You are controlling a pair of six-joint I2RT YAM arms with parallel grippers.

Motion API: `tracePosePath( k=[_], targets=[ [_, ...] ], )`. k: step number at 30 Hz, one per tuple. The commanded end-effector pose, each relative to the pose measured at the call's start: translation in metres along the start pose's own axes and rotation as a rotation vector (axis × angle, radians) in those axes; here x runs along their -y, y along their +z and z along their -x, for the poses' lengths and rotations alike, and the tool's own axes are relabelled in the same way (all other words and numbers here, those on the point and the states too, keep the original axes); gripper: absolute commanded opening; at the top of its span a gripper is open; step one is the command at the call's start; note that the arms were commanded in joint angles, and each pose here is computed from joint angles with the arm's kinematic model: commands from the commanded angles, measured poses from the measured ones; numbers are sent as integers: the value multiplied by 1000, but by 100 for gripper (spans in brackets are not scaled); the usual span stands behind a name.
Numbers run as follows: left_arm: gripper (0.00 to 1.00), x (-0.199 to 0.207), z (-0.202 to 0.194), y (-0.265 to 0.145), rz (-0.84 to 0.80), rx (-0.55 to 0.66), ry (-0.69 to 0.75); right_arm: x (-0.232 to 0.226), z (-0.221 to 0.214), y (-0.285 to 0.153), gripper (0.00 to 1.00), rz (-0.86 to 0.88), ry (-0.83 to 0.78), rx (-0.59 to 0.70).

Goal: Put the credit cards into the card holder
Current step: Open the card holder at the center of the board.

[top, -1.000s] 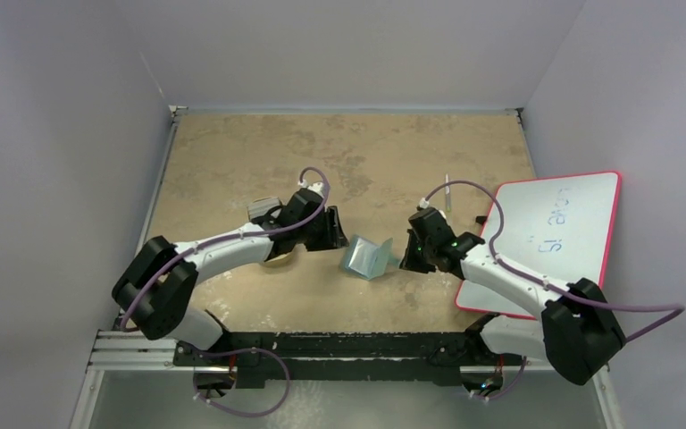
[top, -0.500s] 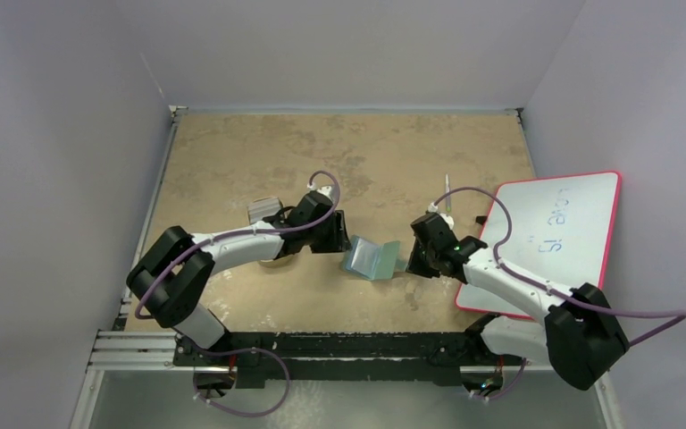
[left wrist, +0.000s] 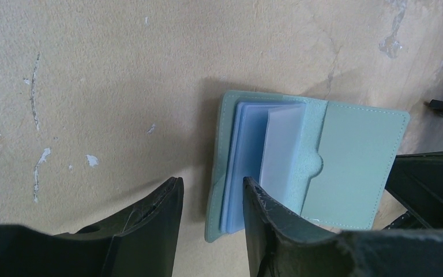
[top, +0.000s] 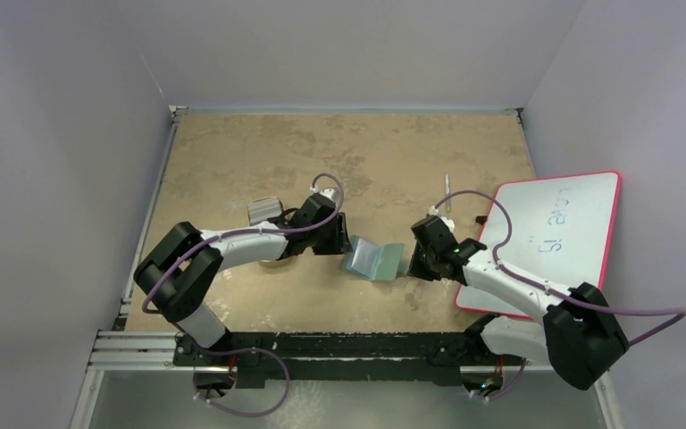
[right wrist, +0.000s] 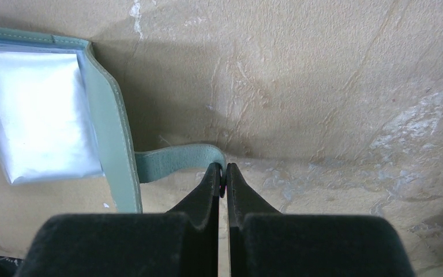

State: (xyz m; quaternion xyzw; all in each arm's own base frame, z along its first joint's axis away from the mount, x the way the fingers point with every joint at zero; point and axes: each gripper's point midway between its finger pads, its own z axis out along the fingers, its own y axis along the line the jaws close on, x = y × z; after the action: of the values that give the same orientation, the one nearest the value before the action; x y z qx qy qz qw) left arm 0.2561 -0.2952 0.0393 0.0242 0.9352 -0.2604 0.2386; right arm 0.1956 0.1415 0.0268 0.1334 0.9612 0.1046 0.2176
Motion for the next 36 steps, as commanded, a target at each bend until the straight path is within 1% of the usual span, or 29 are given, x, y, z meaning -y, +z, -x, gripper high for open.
tracePosePath(
  k=[1,4,12,20,21,26,27,29,32,36],
  targets=[
    [41,10,3,5,-49,20,11,0,3,0,0,4,18,16],
    [41,18,-3,8,-103,7,-7,0,3,0,0,5,18,17],
    [41,12,-8,13,-79,-6,-10,0,2,1,0,7,12,15],
    [43,31,-7,5,-156,-18,-21,-9,1,2,0,43,-1,-2],
    [43,35,-5,2,-160,-13,-18,-11,2,1,1,52,-2,-4],
    [44,64,10,-21,-210,40,7,-21,16,-7,19,69,-4,30],
    [44,71,12,-25,-226,49,8,-24,17,-9,24,76,-5,28],
    [44,81,12,-28,-250,52,8,-26,20,-14,31,81,-9,30],
    [44,90,9,-27,-274,47,7,-28,23,-20,38,85,-22,35],
    [44,92,4,-19,-269,31,16,-35,31,-32,46,103,-32,52]
  ],
)
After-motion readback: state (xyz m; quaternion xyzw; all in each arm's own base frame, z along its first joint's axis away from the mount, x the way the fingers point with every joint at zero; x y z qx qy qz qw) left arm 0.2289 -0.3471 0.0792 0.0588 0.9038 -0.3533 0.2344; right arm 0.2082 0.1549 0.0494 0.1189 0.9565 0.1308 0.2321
